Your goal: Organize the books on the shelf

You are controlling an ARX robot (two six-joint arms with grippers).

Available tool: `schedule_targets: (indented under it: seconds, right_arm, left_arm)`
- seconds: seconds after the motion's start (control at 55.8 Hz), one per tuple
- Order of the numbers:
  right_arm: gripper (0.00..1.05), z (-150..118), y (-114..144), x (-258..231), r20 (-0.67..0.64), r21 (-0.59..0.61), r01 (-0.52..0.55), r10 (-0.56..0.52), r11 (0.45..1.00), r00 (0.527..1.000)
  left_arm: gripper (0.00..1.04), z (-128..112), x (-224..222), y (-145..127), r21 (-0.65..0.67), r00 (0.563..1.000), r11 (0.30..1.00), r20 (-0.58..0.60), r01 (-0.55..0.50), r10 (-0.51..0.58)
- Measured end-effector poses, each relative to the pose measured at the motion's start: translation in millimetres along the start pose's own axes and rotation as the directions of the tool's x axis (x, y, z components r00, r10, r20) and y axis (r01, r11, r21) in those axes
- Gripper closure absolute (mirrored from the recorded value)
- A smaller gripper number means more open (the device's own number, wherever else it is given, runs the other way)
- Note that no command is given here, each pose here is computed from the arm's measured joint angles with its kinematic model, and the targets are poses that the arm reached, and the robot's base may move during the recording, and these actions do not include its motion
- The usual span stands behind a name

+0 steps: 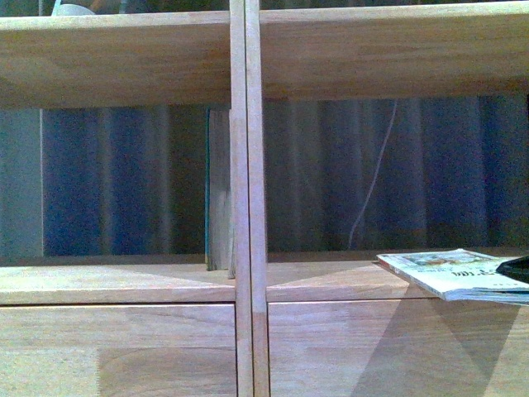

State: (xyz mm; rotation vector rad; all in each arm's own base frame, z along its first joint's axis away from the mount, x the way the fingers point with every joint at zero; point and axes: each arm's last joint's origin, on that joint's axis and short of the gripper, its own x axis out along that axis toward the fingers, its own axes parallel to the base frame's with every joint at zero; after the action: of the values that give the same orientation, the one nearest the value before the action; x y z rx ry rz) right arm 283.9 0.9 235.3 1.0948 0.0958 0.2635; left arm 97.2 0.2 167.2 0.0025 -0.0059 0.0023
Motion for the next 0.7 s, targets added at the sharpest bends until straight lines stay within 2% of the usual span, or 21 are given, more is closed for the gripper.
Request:
schedule_targets:
  seconds: [0.323,0.52,0.699]
  right_arm:
    - [0.07,20.3,-1.8,46.3,0.102,0.091,0.016,-0.025,0.996,0.994]
    - [0.07,30.1,-13.8,57.6,0.165,0.160,0.059,-0.085,0.985,0.983]
    - [0.07,39.8,-16.4,58.6,0.212,0.209,0.056,-0.101,0.976,0.972]
  left_arm:
    - [0.07,0.0,0.0,0.0,0.000,1.000,1.000,0.000,0.000,0.000]
    - [0.07,0.0,0.0,0.0,0.000,1.000,1.000,0.000,0.000,0.000]
    - [0.07,0.0,0.0,0.0,0.000,1.000,1.000,0.000,0.000,0.000]
